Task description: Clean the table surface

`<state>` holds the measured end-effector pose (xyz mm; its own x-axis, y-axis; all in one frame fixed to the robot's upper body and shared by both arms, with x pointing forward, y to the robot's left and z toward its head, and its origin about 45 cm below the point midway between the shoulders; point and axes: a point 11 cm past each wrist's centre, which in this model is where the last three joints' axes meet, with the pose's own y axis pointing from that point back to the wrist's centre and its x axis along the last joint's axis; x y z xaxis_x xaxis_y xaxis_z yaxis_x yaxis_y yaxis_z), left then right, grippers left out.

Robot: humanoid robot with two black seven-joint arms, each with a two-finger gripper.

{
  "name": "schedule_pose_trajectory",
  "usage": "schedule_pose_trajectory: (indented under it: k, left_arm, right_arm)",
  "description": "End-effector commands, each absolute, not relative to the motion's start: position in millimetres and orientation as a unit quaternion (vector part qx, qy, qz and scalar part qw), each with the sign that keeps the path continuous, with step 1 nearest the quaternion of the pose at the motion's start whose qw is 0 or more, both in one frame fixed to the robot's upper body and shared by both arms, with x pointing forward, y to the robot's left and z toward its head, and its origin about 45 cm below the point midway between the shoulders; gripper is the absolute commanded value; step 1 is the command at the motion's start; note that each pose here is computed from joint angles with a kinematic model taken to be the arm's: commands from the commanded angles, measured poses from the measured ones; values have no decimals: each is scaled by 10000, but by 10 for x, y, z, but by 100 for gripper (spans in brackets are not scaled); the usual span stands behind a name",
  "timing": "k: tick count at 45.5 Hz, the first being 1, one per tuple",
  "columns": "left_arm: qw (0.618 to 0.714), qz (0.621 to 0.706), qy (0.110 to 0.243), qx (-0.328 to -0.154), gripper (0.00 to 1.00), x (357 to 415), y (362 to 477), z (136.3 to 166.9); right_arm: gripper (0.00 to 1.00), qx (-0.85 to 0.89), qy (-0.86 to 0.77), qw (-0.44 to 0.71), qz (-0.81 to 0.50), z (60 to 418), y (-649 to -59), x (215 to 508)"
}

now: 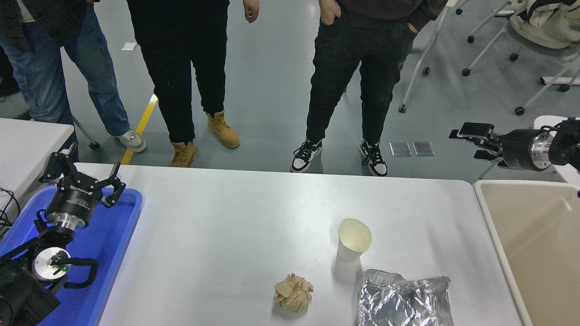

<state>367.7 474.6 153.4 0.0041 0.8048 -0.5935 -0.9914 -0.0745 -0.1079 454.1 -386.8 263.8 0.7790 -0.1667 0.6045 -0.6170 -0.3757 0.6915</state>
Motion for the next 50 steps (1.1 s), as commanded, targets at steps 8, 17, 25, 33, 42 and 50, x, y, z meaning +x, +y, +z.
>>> schedule_pose_trajectory:
  k: [8,17,25,33,42,50]
  left_arm:
    - [6571,6834,1759,-2650,100,3677,4746,1534]
    - [6571,6834,1759,-2650,100,3677,4746,1534]
    - [6571,6834,1759,-2650,100,3677,4746,1534]
    - [6571,6834,1759,-2650,100,3677,4746,1534]
    - [6571,6834,1759,-2650,100,3677,4746,1534]
    - [6571,6834,1759,-2650,100,3677,4746,1534]
  right_arm:
    - [99,7549,-122,5753,3147,2711,-3207,4358]
    - [99,7553,680,5518,3470,2759,-2625,4229]
    - [99,7563,1193,5311,3629,2630,-2177,4137]
    - [99,7551,1494,5199,3704,2469,-1903,4066]
    - [99,7547,1476,5175,3753,2193,-1843,4052]
    - [99,7488,1260,5304,3770,1958,-1930,4090]
